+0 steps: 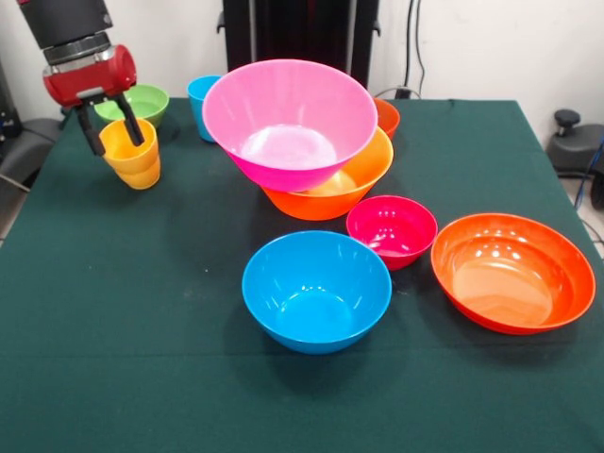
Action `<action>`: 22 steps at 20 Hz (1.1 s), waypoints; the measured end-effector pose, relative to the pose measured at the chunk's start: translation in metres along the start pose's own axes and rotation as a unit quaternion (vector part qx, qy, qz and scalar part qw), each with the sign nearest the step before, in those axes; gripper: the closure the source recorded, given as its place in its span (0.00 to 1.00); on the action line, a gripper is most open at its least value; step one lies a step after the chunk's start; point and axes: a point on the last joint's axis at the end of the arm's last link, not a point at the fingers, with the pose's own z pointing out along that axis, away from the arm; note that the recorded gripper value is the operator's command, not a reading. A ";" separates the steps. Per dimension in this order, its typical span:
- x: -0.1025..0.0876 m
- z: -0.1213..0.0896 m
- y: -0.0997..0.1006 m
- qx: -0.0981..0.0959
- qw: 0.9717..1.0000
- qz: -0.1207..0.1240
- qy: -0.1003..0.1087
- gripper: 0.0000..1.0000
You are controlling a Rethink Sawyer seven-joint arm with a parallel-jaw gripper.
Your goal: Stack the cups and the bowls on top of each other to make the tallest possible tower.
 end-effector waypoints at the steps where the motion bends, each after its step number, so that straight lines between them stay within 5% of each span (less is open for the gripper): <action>1: 0.000 -0.001 0.000 0.001 1.000 0.000 0.001 0.00; 10: 0.013 -0.014 0.009 0.012 1.000 -0.021 0.015 0.00; 22: 0.031 -0.051 0.017 0.051 0.996 -0.058 0.041 0.00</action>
